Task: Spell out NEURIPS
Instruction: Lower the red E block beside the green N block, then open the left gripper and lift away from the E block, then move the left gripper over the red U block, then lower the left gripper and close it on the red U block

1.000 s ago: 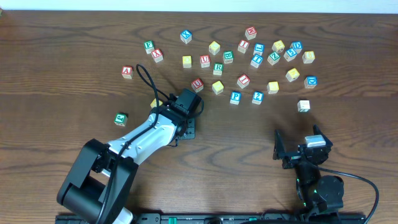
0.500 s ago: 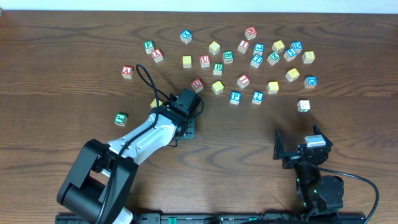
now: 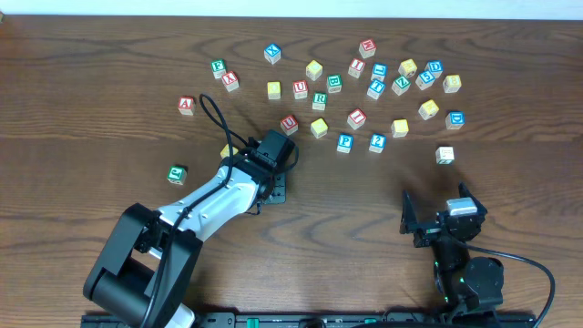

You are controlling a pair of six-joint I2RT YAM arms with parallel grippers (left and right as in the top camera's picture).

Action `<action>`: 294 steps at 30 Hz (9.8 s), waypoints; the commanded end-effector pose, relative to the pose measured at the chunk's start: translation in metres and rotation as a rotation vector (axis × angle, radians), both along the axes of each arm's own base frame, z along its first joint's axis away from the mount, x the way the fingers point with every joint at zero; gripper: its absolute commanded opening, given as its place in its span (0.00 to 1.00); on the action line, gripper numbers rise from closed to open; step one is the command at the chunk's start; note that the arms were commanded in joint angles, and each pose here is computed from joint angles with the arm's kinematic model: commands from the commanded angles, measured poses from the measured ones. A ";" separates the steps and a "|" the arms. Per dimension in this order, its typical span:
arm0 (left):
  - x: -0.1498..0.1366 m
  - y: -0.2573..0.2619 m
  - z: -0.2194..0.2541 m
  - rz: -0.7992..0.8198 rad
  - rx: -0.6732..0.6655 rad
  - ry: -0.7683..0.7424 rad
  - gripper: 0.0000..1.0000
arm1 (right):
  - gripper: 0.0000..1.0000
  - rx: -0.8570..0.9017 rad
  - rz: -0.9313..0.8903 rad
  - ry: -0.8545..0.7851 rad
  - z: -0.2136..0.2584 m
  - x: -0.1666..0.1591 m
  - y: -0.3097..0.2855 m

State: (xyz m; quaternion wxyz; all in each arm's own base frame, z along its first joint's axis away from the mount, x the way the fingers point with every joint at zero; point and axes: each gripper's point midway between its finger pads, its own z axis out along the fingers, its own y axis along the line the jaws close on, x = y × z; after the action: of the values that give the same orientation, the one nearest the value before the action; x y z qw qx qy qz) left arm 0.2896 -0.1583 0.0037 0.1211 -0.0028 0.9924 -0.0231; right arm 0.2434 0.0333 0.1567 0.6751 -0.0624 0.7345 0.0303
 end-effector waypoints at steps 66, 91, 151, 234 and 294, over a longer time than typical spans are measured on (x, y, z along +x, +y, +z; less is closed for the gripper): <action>0.015 -0.003 0.004 0.002 0.008 -0.031 0.41 | 0.99 -0.012 -0.011 -0.002 -0.001 0.000 -0.003; 0.032 0.001 0.045 -0.004 0.023 -0.148 0.42 | 0.99 -0.012 -0.011 -0.002 -0.001 0.000 -0.003; 0.119 -0.010 0.148 0.355 -0.119 -0.253 0.50 | 0.99 -0.012 -0.011 -0.002 -0.001 0.000 -0.003; 0.160 -0.059 0.022 0.381 -0.042 -0.093 0.50 | 0.99 -0.012 -0.011 -0.002 -0.001 0.000 -0.003; 0.155 -0.053 0.006 0.391 -0.022 -0.067 0.50 | 0.99 -0.012 -0.011 -0.002 -0.001 0.000 -0.003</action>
State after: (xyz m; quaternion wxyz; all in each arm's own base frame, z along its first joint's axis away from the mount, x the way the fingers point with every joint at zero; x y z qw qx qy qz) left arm 0.4474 -0.2166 0.0238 0.1668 -0.1920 0.9669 -0.0228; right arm 0.2434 0.0333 0.1567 0.6751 -0.0624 0.7345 0.0303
